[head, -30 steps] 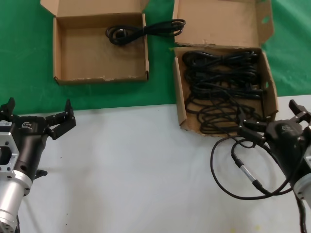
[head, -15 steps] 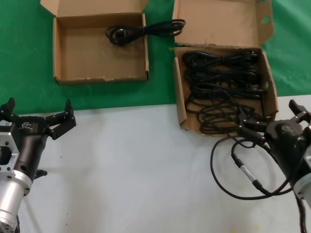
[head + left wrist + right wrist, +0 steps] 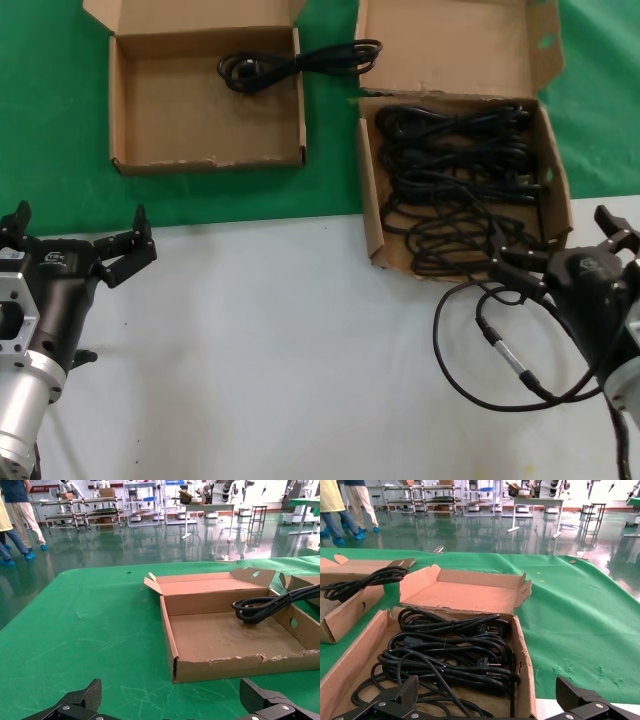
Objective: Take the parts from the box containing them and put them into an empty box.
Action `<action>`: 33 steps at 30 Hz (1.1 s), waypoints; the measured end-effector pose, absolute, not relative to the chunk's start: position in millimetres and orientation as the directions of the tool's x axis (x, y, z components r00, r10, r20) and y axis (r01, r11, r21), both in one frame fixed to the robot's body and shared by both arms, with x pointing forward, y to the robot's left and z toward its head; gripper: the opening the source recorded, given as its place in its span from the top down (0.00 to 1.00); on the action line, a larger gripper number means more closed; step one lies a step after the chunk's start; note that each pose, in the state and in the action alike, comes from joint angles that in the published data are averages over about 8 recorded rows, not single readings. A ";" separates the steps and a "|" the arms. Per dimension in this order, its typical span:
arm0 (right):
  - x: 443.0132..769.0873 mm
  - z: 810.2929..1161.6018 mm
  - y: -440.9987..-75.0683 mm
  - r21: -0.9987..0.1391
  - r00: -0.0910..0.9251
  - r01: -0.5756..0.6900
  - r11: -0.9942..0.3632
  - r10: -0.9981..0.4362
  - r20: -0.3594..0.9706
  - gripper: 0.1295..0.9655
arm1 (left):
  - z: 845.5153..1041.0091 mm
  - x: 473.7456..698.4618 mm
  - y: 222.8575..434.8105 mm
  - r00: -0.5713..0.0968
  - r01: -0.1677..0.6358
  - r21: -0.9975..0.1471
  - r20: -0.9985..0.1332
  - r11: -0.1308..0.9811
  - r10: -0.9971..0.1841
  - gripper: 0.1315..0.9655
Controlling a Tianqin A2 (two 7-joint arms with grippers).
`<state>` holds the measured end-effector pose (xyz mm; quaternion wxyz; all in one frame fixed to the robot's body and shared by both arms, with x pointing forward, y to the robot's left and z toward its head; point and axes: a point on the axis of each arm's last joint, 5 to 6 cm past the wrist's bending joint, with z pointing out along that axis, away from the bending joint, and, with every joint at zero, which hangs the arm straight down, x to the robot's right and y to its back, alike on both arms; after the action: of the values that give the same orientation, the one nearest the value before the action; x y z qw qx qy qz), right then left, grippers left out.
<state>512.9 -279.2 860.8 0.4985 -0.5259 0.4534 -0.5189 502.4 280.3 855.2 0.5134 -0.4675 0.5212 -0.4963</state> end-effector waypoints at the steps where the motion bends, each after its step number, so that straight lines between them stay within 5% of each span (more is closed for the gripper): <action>1: 512.9 860.8 -279.2 -0.995 0.050 0.040 -0.092 -0.994 0.094 0.00 | 855.2 502.4 280.3 -0.036 0.022 -0.997 -0.071 0.070 -0.997 0.00; 33: 512.9 860.8 -279.2 -0.995 0.050 0.040 -0.092 -0.994 0.094 0.00 | 855.2 502.4 280.3 -0.036 0.022 -0.997 -0.071 0.070 -0.997 0.00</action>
<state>512.9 -279.2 860.8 0.4985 -0.5259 0.4534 -0.5189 502.4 280.3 855.2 0.5134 -0.4675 0.5212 -0.4963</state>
